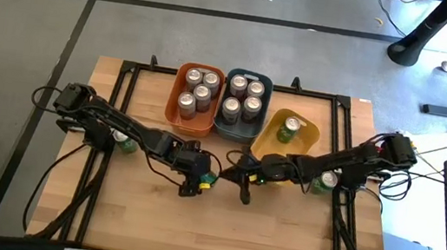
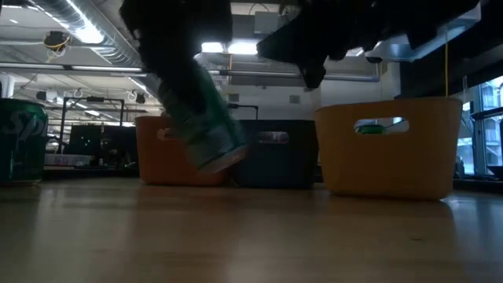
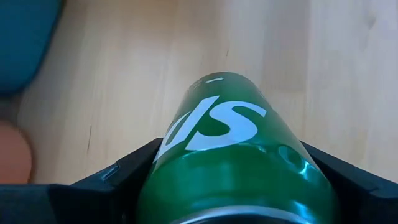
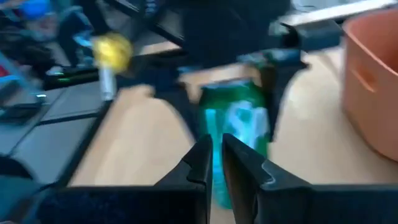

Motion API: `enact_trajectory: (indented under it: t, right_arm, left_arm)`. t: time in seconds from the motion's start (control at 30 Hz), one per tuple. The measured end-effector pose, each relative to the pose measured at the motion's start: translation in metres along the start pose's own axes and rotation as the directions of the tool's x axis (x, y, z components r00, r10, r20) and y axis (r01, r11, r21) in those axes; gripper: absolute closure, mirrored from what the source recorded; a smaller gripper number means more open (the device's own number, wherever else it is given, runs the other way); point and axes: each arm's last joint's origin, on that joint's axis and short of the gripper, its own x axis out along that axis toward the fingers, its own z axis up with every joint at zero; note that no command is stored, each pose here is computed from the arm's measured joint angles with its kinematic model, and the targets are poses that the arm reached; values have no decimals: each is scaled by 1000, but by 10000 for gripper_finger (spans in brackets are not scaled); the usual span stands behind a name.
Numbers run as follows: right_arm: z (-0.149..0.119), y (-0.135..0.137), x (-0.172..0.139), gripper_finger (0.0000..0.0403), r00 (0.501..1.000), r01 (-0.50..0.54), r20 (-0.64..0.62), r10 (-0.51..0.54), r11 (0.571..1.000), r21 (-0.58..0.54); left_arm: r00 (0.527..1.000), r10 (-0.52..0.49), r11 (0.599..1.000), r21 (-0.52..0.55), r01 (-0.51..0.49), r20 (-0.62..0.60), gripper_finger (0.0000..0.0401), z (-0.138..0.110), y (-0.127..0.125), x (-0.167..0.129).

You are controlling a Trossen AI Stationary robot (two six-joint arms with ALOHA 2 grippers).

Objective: Sort soda cans
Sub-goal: Put the top green soda can into the yellow bin

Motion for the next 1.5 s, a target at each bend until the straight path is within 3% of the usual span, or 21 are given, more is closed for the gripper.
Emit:
enact_trajectory:
  t: [0.1,0.23,0.4,0.57,0.77,0.9,1.0,1.1,1.27,1.5]
  right_arm:
    - [3,8,-8,366,997,-62,-37,63,998,18]
    - [-15,17,-11,366,984,-8,-178,11,1000,21]
    - [-22,31,0,366,994,-17,-105,18,1000,9]
    - [-47,39,11,366,980,-26,-190,50,992,128]
    - [-72,25,14,366,928,121,-367,-62,983,141]
    - [-76,7,6,366,862,259,-470,-191,962,84]
    - [-72,3,-4,366,832,300,-505,-229,952,62]
    - [-61,9,-4,366,881,229,-444,-166,969,92]
    - [-40,30,3,366,976,43,-219,-20,994,101]
    - [-34,25,12,366,993,76,-99,-68,994,80]
  left_arm:
    - [999,12,1000,-6,-12,-49,105,-6,-1,-1]
    - [999,6,1000,-6,-6,-49,105,-8,-4,-8]
    - [1000,-9,1000,-16,9,-23,105,-8,-4,-26]
    - [1000,-3,1000,-25,3,-27,105,-10,-2,-33]
    - [999,0,1000,-20,-1,-34,105,-10,-2,-33]
    - [999,6,998,-57,-8,-36,105,-9,0,-35]
    - [999,7,998,-70,-10,-38,105,-10,-2,-35]
    - [999,4,998,-63,-6,-38,105,-10,-4,-35]
    - [999,-2,999,-46,1,-32,105,-9,-4,-35]
    - [1000,-4,999,-35,4,-24,105,-10,-5,-33]
